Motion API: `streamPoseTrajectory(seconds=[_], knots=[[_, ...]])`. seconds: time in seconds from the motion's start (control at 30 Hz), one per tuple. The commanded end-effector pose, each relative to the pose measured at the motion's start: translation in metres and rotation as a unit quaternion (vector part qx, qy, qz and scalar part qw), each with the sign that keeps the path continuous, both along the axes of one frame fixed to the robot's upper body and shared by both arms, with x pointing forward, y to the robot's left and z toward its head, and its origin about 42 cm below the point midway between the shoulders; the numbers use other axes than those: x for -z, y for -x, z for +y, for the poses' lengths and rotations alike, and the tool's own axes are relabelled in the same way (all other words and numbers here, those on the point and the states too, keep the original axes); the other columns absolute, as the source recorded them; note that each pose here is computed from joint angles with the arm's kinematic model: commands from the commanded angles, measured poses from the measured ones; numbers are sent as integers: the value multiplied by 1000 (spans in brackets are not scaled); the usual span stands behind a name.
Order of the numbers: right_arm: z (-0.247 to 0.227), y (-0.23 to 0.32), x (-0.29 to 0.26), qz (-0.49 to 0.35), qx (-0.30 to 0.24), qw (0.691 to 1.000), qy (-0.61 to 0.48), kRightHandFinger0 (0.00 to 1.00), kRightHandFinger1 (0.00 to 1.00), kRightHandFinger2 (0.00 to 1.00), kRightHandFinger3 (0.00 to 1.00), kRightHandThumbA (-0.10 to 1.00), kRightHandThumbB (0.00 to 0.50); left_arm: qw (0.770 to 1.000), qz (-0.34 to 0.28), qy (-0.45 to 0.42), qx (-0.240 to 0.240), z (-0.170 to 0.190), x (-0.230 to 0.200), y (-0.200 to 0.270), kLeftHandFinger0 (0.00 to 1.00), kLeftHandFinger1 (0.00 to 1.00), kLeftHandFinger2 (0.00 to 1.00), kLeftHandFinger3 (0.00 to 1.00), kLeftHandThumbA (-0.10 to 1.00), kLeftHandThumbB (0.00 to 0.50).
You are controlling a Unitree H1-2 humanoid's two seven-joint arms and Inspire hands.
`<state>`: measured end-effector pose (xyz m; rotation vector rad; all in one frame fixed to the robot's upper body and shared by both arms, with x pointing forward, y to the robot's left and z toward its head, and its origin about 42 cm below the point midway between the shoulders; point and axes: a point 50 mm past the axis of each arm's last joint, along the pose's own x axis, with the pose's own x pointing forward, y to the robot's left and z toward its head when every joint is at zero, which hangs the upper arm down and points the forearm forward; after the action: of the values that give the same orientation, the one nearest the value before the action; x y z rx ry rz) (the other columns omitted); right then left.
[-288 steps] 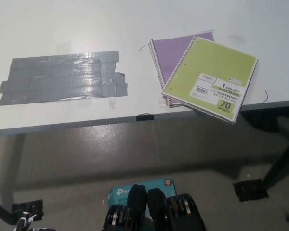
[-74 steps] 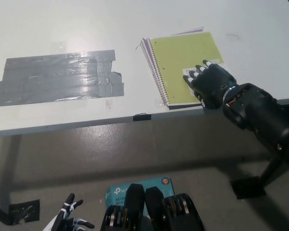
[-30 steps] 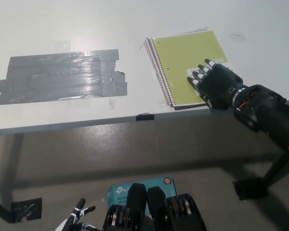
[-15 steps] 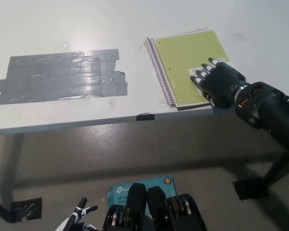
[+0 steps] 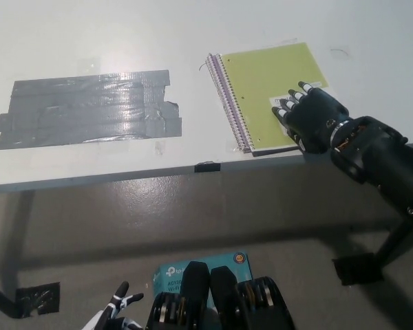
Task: The robot uses its right hand to align two notebooks stacked together until they are fully overlapped
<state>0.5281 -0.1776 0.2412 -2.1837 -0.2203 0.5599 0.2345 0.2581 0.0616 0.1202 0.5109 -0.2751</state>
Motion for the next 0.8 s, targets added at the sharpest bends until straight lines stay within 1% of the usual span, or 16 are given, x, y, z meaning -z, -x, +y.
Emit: streamPoseTrajectory(seconds=[0.0,0.03,0.07,0.1,0.2,0.23,0.3,0.33,0.4,0.43,0.47,0.53,0.77], knots=[[2,-4,-20,-23,13,1000,-8,1000,1000,1000,1000,1000,500,1000,-10,5,9,-5,-9,-2,366,354,365,898,1000,500],[2,-4,-21,-22,15,1000,-9,1000,1000,1000,1000,1000,500,1000,-11,6,9,-6,-9,-2,364,351,365,895,1000,500],[2,-5,-20,-21,18,1000,-12,1000,1000,1000,1000,1000,500,1000,-12,5,10,-6,-10,-2,368,359,391,897,1000,500],[3,-6,-20,-22,22,999,-13,1000,1000,1000,1000,1000,500,1000,-14,6,12,-7,-11,-2,379,374,391,897,1000,500],[2,-7,-21,-25,26,999,-16,1000,1000,1000,1000,1000,500,1000,-16,7,15,-8,-12,-5,375,367,376,893,1000,500],[4,-8,-21,-25,27,999,-13,1000,1000,1000,1000,1000,500,1000,-15,8,16,-7,-12,-5,380,381,391,902,1000,500],[3,-9,-21,-26,30,999,-7,1000,1000,1000,1000,1000,500,1000,-16,6,21,-8,-12,-7,377,378,379,935,1000,500],[6,-9,-22,-25,33,999,-4,1000,1000,1000,1000,1000,500,1000,-17,6,22,-8,-13,-7,390,385,395,947,1000,500],[11,-9,-22,-27,28,999,9,1000,1000,1000,1000,1000,500,1000,-20,3,22,-9,-14,-7,367,381,402,929,1000,500],[12,-8,-21,-32,17,999,7,1000,1000,1000,1000,1000,500,999,-20,4,25,-10,-14,-6,367,388,414,934,1000,500],[12,-7,-20,-36,10,999,3,1000,1000,1000,1000,1000,500,999,-19,5,28,-11,-14,-6,361,368,414,949,1000,500],[16,-7,-21,-41,0,999,-2,1000,1000,1000,1000,1000,500,999,-19,7,28,-13,-14,-6,343,357,414,945,1000,500],[23,-9,-27,-44,-4,999,-6,1000,1000,1000,1000,1000,500,999,-22,6,35,-14,-14,-8,295,376,432,956,1000,500]])
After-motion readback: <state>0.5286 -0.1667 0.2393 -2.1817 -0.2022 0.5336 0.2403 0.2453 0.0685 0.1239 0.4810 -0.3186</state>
